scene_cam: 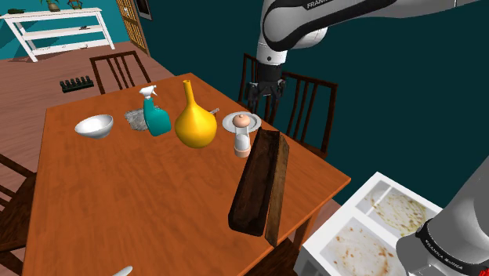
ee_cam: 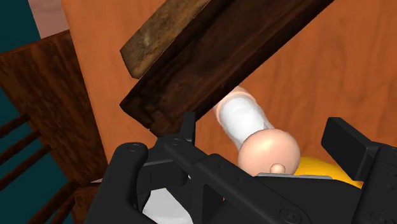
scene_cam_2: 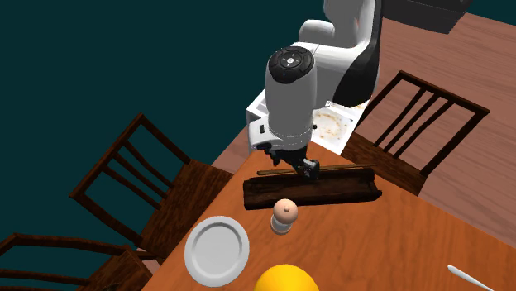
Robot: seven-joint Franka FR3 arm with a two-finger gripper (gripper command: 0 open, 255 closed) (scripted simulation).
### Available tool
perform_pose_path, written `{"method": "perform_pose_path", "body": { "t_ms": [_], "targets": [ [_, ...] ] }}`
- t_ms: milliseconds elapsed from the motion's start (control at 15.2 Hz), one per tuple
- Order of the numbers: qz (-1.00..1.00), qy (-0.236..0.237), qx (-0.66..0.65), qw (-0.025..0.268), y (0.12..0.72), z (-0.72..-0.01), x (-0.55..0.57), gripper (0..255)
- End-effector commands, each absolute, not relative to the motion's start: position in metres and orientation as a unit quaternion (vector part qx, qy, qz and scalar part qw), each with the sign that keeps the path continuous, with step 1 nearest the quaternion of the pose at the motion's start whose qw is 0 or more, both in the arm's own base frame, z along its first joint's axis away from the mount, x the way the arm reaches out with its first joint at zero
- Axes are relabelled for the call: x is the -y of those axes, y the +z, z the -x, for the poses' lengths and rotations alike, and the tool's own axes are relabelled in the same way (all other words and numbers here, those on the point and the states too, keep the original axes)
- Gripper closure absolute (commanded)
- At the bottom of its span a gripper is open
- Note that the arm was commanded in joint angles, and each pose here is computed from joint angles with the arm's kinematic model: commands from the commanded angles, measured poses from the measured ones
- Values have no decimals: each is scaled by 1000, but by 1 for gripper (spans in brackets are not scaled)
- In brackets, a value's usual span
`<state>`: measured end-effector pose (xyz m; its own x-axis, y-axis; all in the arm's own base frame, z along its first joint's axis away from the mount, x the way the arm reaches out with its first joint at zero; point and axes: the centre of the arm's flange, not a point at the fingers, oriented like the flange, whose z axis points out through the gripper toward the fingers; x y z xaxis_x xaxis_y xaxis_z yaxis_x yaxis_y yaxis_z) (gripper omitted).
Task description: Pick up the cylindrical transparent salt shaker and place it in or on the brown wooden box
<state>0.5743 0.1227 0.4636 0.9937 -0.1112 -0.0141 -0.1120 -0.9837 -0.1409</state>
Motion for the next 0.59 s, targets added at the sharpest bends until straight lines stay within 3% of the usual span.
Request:
{"method": "perform_pose_path", "body": {
  "t_ms": [0,528],
  "targets": [
    [996,1,-54,76,451,-600,-132,0],
    [995,-3,-51,83,413,-639,-155,0]
  ]
}}
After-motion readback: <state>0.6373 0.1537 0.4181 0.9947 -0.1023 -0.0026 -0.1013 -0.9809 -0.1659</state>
